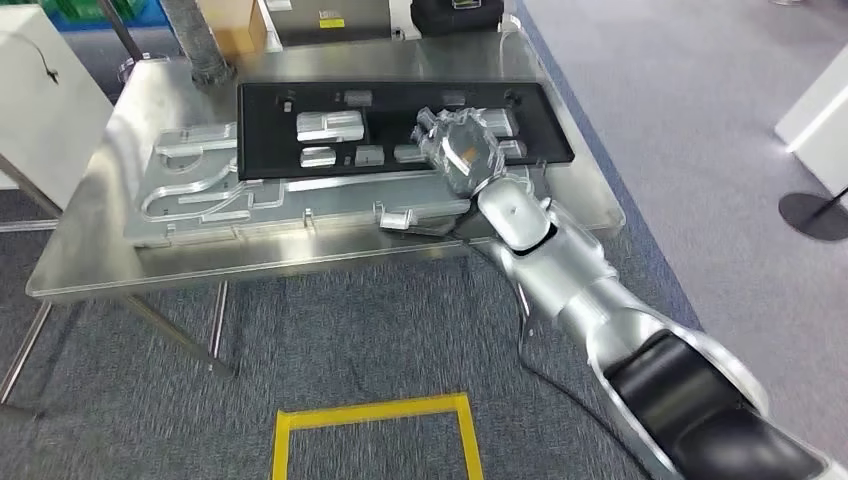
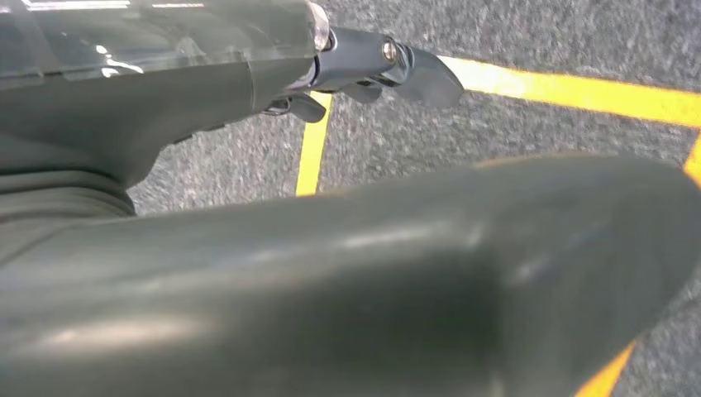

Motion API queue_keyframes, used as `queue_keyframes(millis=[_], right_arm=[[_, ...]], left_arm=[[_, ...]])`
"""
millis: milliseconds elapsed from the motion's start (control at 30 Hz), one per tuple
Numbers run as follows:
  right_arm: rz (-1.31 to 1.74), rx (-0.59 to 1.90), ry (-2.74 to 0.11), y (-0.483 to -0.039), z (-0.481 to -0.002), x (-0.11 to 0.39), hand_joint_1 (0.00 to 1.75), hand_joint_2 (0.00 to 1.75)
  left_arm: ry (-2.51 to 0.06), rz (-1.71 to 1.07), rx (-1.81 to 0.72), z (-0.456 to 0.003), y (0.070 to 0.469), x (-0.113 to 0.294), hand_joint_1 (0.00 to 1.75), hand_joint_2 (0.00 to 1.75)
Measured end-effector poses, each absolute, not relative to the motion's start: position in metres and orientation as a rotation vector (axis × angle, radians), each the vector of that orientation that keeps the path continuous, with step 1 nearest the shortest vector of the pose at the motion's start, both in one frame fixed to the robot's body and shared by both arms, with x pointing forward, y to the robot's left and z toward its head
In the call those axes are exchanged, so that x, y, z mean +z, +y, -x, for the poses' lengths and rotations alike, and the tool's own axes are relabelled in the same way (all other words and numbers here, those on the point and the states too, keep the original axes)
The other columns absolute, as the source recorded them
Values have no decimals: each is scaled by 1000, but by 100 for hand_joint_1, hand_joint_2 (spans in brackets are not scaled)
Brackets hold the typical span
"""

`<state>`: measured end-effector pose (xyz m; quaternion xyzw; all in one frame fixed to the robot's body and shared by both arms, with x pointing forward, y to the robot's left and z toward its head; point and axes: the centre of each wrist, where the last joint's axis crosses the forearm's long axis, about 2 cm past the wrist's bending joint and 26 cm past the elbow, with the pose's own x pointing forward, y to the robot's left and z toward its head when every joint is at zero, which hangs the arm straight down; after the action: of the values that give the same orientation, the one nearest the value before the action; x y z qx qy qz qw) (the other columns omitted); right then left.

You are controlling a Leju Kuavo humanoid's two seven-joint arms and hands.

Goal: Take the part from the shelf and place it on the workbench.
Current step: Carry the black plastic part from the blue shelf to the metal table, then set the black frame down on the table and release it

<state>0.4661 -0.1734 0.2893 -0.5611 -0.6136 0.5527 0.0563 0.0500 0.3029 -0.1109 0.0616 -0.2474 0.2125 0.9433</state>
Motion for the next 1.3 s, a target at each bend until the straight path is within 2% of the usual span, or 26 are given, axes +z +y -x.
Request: queue_keyframes(millis=[200,567,833,1300], right_arm=[[1660,1759,-1826,-157,-468,283,175,175],[1693,1798,-1632,-179,-485,296,175,175],[1699,1784,-1574,-185,-483,278,175,175],[1550,1857,-1694,-170,-470,252,175,175]], left_arm=[[-507,-129,437,-49,302,-111,0,0],[-508,-125,443,-47,301,-111,0,0],[-506,-130,446,-45,299,-112,0,0],[-520,-136,448,-45,302,-111,0,0]])
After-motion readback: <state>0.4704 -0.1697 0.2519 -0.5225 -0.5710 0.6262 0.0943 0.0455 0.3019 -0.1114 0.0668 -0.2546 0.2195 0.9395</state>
